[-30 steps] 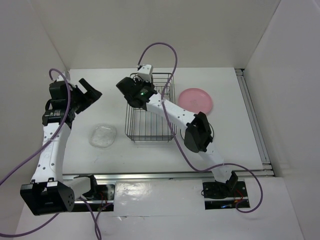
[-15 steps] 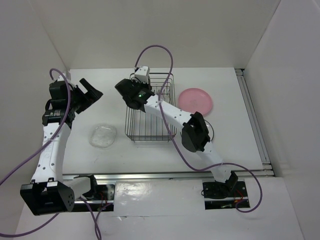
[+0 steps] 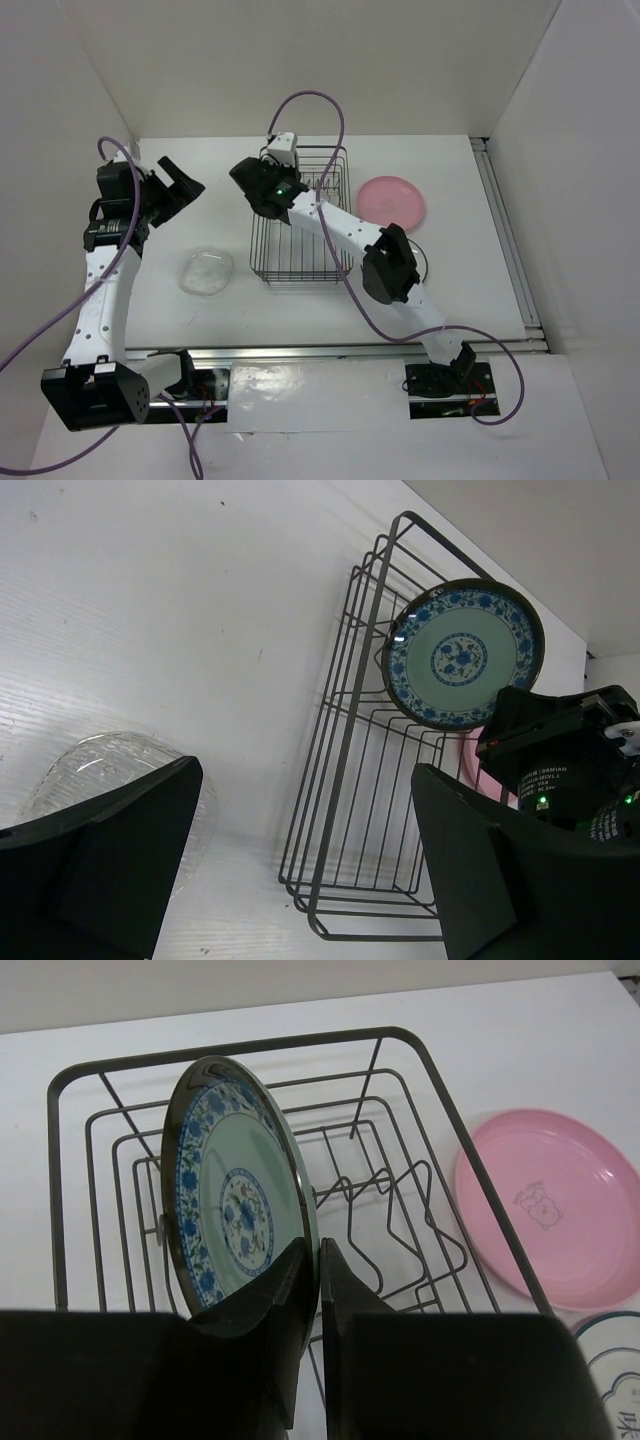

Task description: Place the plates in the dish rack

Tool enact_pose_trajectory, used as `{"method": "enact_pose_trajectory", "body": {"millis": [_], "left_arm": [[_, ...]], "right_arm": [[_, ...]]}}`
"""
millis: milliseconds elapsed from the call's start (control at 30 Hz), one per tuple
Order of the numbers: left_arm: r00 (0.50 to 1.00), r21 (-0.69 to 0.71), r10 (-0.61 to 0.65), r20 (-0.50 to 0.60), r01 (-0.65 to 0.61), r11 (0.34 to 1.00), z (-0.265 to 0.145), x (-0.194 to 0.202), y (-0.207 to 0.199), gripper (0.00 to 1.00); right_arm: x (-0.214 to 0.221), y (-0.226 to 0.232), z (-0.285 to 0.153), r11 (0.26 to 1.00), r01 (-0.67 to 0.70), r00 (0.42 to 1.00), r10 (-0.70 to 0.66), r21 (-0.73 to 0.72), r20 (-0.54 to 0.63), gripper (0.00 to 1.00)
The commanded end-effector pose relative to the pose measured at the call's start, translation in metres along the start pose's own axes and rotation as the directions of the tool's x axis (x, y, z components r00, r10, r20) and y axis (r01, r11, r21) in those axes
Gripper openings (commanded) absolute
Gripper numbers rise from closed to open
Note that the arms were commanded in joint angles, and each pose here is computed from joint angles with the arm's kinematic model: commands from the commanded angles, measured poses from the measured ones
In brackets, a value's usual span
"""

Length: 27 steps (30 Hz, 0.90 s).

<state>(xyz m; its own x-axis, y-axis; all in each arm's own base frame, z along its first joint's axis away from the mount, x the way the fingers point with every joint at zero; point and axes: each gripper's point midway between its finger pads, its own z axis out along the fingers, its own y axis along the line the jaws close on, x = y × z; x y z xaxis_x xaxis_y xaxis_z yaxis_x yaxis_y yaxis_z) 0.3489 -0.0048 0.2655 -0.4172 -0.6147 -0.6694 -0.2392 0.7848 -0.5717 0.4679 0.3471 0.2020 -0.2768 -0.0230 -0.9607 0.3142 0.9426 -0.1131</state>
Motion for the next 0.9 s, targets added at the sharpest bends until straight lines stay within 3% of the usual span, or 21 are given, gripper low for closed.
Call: {"method": "enact_pose_trajectory", "body": {"millis": [0, 467, 567, 600, 700, 867], "left_arm": [[0.999, 0.053, 0.016, 0.051, -0.018, 0.998, -0.006, -0.018, -0.015, 1.00], [0.999, 0.053, 0.011, 0.052, -0.014, 0.998, -0.006, -0.019, -0.013, 1.00], [0.998, 0.053, 0.021, 0.053, -0.023, 0.998, -0.006, -0.019, -0.013, 1.00], [0.998, 0.053, 0.021, 0.053, -0.023, 0.998, -0.006, -0.019, -0.013, 1.00], [0.999, 0.039, 0.018, 0.051, -0.020, 0.999, -0.003, -0.019, -0.010, 1.00], [0.999, 0.027, 0.016, 0.049, -0.018, 0.999, -0.003, -0.018, -0.007, 1.00]], "right_arm": [[-0.005, 0.013, -0.002, 0.998, -0.058, 0.998, 0.059, -0.020, 0.021, 0.17], [0.018, 0.033, 0.003, 0.995, -0.043, 0.999, 0.042, -0.086, -0.013, 0.17], [0.018, 0.037, 0.003, 0.993, -0.053, 0.999, 0.051, -0.104, -0.019, 0.26], [0.021, 0.037, 0.003, 0.994, -0.045, 0.999, 0.043, -0.102, -0.022, 0.35], [0.026, 0.039, 0.003, 0.992, -0.041, 0.999, 0.037, -0.120, -0.034, 0.48], [0.029, 0.043, 0.003, 0.989, -0.050, 0.998, 0.044, -0.137, -0.041, 0.51]]}}
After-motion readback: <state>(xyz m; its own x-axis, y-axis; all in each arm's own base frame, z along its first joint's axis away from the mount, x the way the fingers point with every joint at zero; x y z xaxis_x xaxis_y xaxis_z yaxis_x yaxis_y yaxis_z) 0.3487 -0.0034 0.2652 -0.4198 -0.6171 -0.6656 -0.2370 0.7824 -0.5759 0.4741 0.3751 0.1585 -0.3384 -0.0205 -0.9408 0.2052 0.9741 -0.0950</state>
